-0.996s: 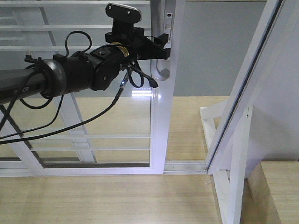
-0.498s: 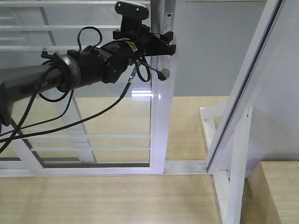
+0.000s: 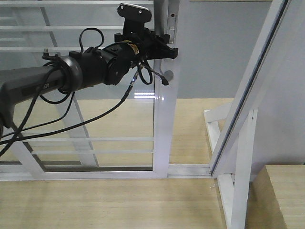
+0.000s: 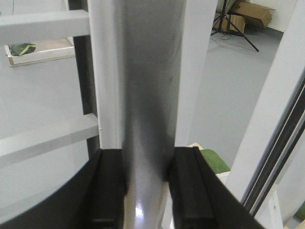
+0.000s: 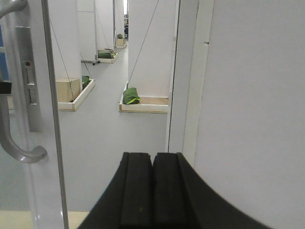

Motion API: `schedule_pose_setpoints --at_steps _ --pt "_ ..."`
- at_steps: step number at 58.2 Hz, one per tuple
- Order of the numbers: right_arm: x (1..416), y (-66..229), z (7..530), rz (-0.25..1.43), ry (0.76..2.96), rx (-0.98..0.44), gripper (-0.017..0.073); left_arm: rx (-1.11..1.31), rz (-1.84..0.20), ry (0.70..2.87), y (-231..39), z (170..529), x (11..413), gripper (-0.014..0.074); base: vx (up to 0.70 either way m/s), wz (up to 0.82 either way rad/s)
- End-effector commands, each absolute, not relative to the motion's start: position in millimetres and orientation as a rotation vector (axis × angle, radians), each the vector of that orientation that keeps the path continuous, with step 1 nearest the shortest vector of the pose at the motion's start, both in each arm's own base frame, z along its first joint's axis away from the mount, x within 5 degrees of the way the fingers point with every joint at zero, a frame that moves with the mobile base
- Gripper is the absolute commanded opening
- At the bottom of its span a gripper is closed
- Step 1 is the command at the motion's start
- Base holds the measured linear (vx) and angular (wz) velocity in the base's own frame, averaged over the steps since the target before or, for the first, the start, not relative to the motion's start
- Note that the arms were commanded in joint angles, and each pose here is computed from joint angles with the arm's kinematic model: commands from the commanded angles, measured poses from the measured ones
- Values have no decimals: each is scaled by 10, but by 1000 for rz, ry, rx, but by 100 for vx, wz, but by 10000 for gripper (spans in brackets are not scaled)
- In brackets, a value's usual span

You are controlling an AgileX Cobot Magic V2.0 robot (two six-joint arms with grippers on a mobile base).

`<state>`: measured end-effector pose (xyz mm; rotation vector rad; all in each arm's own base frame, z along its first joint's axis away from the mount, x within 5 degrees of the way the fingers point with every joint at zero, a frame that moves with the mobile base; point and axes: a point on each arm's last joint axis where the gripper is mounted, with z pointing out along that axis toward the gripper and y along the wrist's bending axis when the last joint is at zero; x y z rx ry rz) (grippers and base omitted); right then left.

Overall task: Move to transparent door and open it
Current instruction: 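Bring the left gripper to the door frame and push it along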

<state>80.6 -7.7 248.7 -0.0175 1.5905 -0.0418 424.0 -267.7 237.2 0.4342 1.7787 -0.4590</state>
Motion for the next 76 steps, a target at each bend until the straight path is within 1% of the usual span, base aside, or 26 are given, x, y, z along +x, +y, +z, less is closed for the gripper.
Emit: schedule_pose_setpoints --at_steps 1,12,20,49,59,76 --pt "810 -75 2592 -70 1551 -42 -6 382 -510 1600 -2656 2970 4161 -7 0 0" --pt "810 -75 2591 -67 1553 -40 -6 412 -475 1600 -2620 3032 4146 -3 0 0" --pt "810 -75 2583 -57 1561 -31 -6 410 -448 1620 -2521 3086 4165 0 0 0" --pt "810 -71 2579 -70 1565 -51 -6 325 -365 1639 -1979 3433 4235 3 0 0" --pt "810 -71 2574 -68 1572 -49 -6 305 -342 1625 -1836 3555 4227 3 0 0" --pt "810 -71 2574 -68 1572 -49 -6 250 -289 1598 -1502 3779 4218 3 0 0"
